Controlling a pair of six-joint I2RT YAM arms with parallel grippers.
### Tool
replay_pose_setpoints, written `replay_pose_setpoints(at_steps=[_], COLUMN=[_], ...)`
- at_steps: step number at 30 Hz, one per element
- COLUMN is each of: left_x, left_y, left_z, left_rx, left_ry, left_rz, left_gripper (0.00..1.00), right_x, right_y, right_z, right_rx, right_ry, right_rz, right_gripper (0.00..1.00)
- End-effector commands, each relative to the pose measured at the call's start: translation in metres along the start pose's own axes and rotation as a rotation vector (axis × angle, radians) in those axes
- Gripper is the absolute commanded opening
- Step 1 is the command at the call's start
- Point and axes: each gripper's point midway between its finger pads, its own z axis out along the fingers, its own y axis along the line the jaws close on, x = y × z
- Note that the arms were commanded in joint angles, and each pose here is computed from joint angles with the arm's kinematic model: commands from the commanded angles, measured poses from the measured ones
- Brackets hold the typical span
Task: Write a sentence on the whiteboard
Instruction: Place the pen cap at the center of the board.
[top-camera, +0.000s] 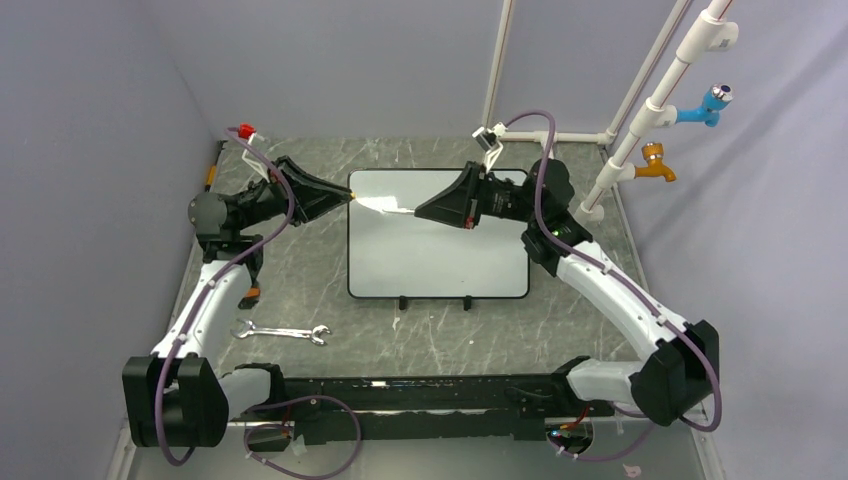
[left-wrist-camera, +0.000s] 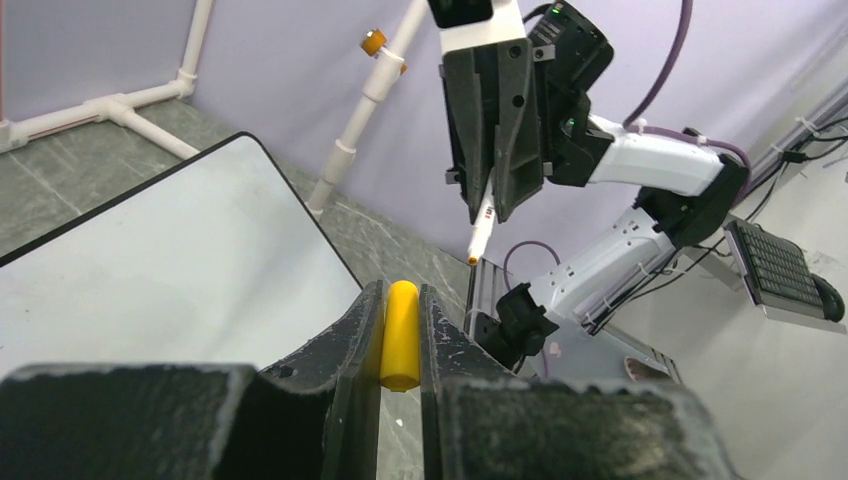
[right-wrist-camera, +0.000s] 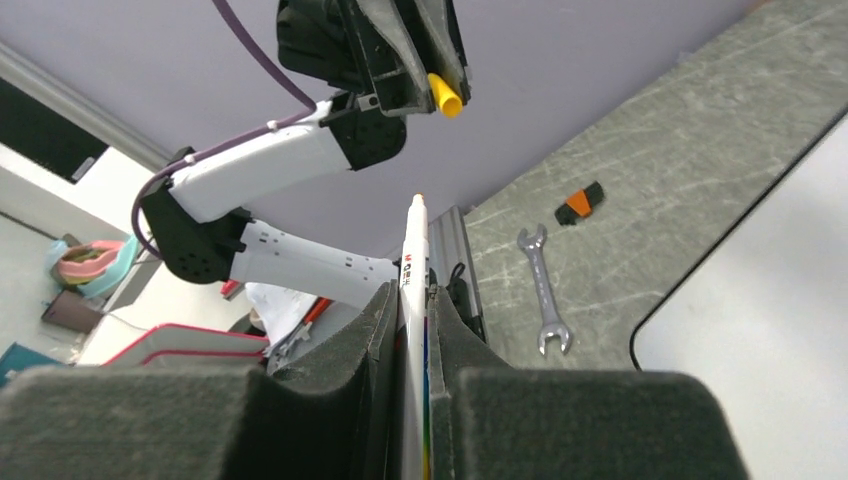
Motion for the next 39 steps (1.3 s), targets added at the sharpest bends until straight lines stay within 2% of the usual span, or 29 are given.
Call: replay_pose_setpoints(at_steps=[1, 3, 8, 12, 18, 26, 39], left_x=[-0.011, -0.007, -0.005, 0.007, 0.045, 0.123, 0.209], left_y=[0.006, 0.02, 0.05, 0.072, 0.096, 0.128, 0.159], left_z=[-0.001, -0.004, -0.018, -0.038, -0.082, -0.128, -0.141], left_rx=[-0.055, -0.142, -0.403, -0.577, -0.859, -1.146, -1.3], left_ry=[-0.021, -0.007, 0.017, 0.009, 0.059, 0.147, 0.326], left_rz=[0.075, 0.057, 0.116, 0.089, 0.016, -0.107, -0.14], left_gripper=[0.0, 0.0, 0.0, 0.0, 0.0, 0.0, 0.0], right_x=[-0.002, -0.001, 0.005, 0.011, 0.022, 0.03, 0.044], right_y=[0.004, 0.0, 0.0, -0.003, -0.007, -0.015, -0.025], right_z=[-0.017, -0.024, -0.04, -0.049, -0.056, -0.065, -0.078], right_rx=[0.082, 0.143, 0.224, 0.281, 0.303, 0.362, 0.43], right_ry=[-0.018, -0.028, -0.04, -0.036, -0.021, -0.024, -0.003], right_rz=[-0.073, -0.097, -0.129, -0.133, -0.127, -0.131, -0.128], right_gripper=[0.0, 0.0, 0.0, 0.0, 0.0, 0.0, 0.0])
